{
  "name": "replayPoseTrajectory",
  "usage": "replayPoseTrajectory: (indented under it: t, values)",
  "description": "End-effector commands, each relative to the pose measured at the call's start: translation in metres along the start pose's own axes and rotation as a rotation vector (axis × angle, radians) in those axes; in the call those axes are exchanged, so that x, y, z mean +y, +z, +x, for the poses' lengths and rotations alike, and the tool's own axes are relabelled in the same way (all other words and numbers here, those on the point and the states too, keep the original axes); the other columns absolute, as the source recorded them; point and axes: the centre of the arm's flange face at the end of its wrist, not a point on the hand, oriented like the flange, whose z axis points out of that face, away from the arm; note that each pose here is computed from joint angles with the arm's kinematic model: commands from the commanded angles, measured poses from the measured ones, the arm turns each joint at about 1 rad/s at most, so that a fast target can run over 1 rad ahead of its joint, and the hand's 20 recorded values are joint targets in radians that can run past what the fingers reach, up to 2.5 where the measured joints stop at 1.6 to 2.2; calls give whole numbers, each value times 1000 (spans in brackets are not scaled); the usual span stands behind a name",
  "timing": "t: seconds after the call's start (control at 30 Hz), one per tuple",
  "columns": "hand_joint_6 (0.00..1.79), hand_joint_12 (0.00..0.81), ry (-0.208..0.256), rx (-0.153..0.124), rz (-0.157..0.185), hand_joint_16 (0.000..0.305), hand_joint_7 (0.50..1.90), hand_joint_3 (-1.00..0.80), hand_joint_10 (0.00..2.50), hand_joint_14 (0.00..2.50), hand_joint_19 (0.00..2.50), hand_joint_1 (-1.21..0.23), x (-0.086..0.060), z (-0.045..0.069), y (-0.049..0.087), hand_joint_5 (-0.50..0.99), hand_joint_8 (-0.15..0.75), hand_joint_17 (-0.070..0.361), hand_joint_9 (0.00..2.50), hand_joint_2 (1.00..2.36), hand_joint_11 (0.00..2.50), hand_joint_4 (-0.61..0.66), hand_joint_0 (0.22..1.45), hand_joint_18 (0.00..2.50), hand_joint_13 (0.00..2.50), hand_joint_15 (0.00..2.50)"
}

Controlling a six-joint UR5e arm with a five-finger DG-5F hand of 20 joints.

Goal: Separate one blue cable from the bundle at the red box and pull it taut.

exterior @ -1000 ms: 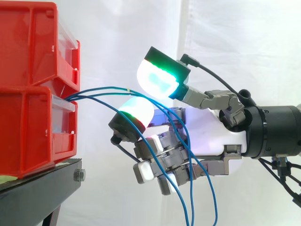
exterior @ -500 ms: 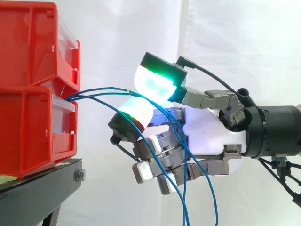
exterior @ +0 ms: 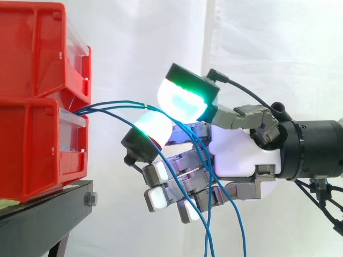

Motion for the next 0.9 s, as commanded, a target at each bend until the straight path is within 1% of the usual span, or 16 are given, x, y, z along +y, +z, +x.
replayPoseTrajectory:
  t: [0.0, 0.07, 0.17, 0.23, 0.27, 0.33, 0.37, 0.4, 0.5, 0.6, 0.67, 0.73, 0.87]
  values:
    - [867, 408, 0, 0, 1, 49, 1067, -500, 22, 22, 748, -838, 0, 0, 0, -212, 285, 111, 696, 1000, 1022, 103, 699, 833, 753, 596]
    - [866, 408, 0, 0, 1, 49, 1073, -500, 23, 22, 747, -836, 0, 0, 0, -210, 285, 111, 703, 1000, 1026, 105, 688, 833, 755, 597]
    - [865, 409, 1, 0, 4, 49, 1077, -500, 22, 21, 755, -817, -1, 0, -1, -208, 285, 110, 714, 1000, 1025, 105, 626, 837, 766, 604]
    - [865, 411, 1, 0, 4, 49, 1065, -500, 22, 22, 761, -787, -1, 0, -1, -206, 285, 111, 723, 1000, 1024, 106, 589, 842, 771, 608]
    - [863, 419, 0, 0, 3, 50, 1052, -500, 20, 20, 761, -745, 0, 0, 0, -203, 293, 113, 738, 1000, 1033, 113, 551, 856, 785, 598]
    - [852, 425, 0, 0, 4, 51, 1043, -500, 20, 20, 759, -734, -1, 0, -1, -201, 299, 115, 750, 1000, 1036, 126, 538, 863, 789, 609]
    - [843, 431, 0, 0, 1, 52, 1015, -500, 21, 21, 756, -716, 0, 0, 0, -198, 302, 116, 754, 1000, 1036, 132, 526, 868, 792, 606]
    - [837, 435, 0, 0, -1, 52, 1017, -500, 21, 19, 762, -687, 0, 0, 0, -198, 304, 117, 756, 1000, 1038, 133, 521, 870, 794, 599]
    - [833, 434, 0, 0, 1, 52, 1014, -500, 21, 21, 762, -664, 0, 0, 0, -195, 306, 117, 758, 1000, 1038, 123, 522, 870, 793, 590]
    - [825, 423, 1, 0, -1, 50, 1030, -500, 21, 20, 773, -621, 0, 0, 0, -191, 298, 113, 759, 1000, 1044, 113, 550, 859, 787, 596]
    - [817, 414, 0, 0, 1, 48, 1045, -499, 23, 22, 775, -613, 0, 0, 0, -185, 286, 108, 756, 1000, 1036, 99, 614, 844, 779, 582]
    - [817, 414, 1, 0, 1, 48, 1055, -398, 22, 20, 774, -644, 0, 0, 0, -183, 287, 108, 756, 1008, 1026, 84, 631, 843, 773, 588]
    - [833, 413, 0, 0, 1, 48, 1075, -231, 23, 22, 776, -694, 0, 0, 0, -186, 291, 108, 748, 1017, 1042, 71, 614, 837, 757, 587]
